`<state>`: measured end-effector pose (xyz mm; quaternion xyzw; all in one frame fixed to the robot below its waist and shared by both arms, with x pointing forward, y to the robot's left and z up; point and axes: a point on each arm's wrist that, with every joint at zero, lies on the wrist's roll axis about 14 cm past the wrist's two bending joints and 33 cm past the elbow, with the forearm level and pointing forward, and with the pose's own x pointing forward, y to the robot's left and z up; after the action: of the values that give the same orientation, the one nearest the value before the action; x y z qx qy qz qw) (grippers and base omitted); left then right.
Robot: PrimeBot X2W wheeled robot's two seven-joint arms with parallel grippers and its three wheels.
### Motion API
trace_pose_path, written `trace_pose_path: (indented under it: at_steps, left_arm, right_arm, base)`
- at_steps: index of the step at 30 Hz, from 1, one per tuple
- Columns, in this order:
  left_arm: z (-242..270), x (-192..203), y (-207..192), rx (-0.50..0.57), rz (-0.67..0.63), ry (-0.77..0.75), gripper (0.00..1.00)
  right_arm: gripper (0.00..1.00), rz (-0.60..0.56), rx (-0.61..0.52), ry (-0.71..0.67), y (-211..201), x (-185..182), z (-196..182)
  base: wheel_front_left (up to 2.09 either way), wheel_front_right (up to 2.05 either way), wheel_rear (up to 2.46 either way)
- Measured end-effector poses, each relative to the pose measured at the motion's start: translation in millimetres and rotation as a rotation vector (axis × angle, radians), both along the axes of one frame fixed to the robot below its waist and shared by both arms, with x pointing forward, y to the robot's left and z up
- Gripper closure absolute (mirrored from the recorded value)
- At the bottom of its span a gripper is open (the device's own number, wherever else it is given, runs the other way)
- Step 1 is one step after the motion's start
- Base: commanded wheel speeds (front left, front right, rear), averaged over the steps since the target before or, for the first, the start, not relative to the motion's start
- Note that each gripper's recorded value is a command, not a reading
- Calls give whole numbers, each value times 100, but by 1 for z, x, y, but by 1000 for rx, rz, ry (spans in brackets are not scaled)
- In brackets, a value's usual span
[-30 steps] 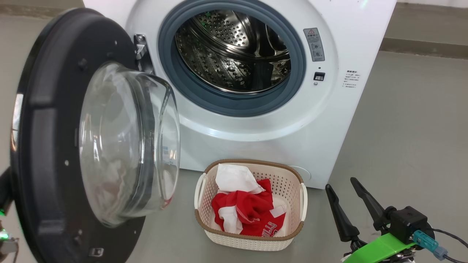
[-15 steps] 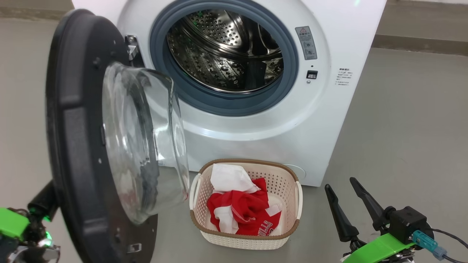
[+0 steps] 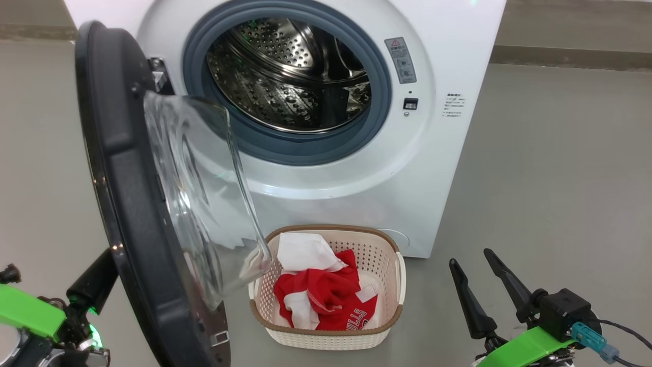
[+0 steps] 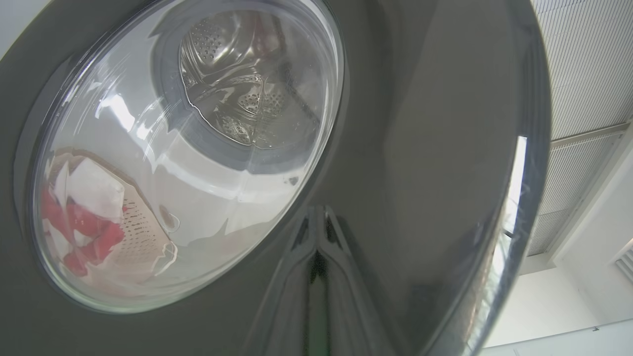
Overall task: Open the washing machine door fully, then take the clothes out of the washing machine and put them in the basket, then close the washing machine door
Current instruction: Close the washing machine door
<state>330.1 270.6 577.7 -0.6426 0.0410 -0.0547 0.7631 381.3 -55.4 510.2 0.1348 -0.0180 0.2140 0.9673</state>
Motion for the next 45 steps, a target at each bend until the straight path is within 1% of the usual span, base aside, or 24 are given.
trace_pose_path:
  at_steps: [8,12,13,14,15,16,17,20,23,24,26,29,32,34,35,39,45]
  left_arm:
    - [0,6,-8,-7,-21,-5,100]
    - [1,6,-6,7,-2,-24,100]
    - [2,5,-4,15,10,-32,94]
    - [3,4,0,35,32,-46,74]
    - [7,3,4,63,54,-67,27]
    - [11,3,7,100,72,-93,0]
    - [15,2,11,137,93,-112,0]
    - [20,-1,21,206,161,-137,0]
    - [22,-2,33,316,245,-137,0]
    - [24,-2,37,376,275,-133,0]
    - [24,-3,48,539,337,-106,0]
    - [17,-9,53,730,407,-84,0]
    - [7,-13,55,972,435,-67,0]
    - [-1,-16,57,1098,449,-60,0]
    - [-3,-18,57,1138,459,-66,0]
    - [-5,-22,60,1228,527,-89,0]
    - [-23,-30,71,1263,578,-16,0]
  right_arm:
    - [0,-13,0,5,-5,-1,-2]
    - [0,-12,0,7,-5,0,-2]
    - [0,-12,0,7,-4,0,-3]
    - [0,-11,0,7,-4,0,-3]
    - [0,-11,0,8,-4,0,-3]
    - [0,-10,0,8,-4,0,-3]
    - [0,-9,0,8,-3,0,-3]
    - [0,-5,0,9,-2,1,-3]
    - [0,-1,0,11,0,1,-4]
    - [0,0,0,12,0,1,-4]
    - [0,1,0,14,0,2,-5]
    - [0,2,0,16,1,3,-6]
    - [0,2,0,19,1,3,-7]
    - [0,2,0,20,1,3,-7]
    - [0,1,0,19,1,3,-7]
    - [0,0,1,17,0,2,-6]
    - [0,-2,1,15,-1,2,-5]
  base:
    - [0,0,0]
    - [0,0,0]
    - [0,0,0]
    - [0,0,0]
    - [0,0,0]
    - [0,0,0]
    - [0,0,0]
    - [0,0,0]
    - [0,0,0]
    - [0,0,0]
    - [0,0,0]
    - [0,0,0]
    - [0,0,0]
    - [0,0,0]
    - [0,0,0]
    - [0,0,0]
    - [0,0,0]
